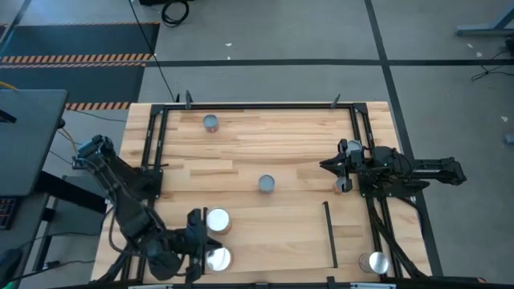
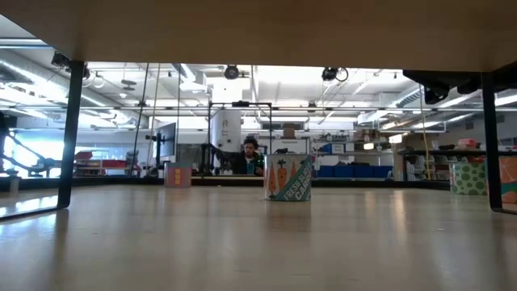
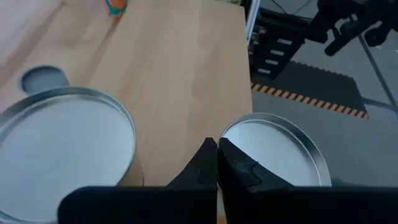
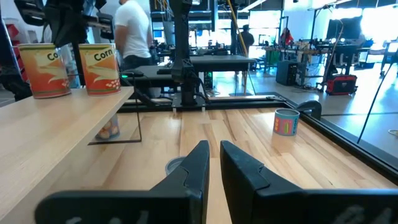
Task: Pick and place cans onto a shelf
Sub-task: Put the canned corn on the shelf aligned with the other canned corn
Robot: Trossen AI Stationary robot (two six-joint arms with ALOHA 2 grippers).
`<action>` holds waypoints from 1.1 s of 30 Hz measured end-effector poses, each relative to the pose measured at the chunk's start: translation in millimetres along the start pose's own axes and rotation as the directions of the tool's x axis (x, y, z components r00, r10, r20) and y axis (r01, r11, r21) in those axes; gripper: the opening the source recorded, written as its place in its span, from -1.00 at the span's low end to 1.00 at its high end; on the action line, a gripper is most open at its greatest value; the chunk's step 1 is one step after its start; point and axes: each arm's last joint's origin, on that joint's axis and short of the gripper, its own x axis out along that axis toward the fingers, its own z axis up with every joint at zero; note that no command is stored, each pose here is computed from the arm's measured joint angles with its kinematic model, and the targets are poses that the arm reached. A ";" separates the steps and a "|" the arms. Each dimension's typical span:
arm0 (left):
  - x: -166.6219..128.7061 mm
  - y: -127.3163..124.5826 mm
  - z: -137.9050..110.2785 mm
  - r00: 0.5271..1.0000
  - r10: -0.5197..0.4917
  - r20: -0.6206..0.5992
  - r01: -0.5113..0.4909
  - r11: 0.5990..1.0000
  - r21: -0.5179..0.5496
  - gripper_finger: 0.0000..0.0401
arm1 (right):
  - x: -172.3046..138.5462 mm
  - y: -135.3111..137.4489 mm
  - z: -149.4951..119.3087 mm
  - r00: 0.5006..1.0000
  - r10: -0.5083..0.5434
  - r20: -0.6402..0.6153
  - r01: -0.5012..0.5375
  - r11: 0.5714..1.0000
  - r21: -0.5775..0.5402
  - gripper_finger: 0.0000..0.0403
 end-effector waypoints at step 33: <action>6.0 9.0 10.5 0.992 -0.076 -0.096 0.080 0.996 0.041 -0.97 | 0.0 0.0 0.0 1.000 0.000 0.000 0.000 1.000 0.000 -0.77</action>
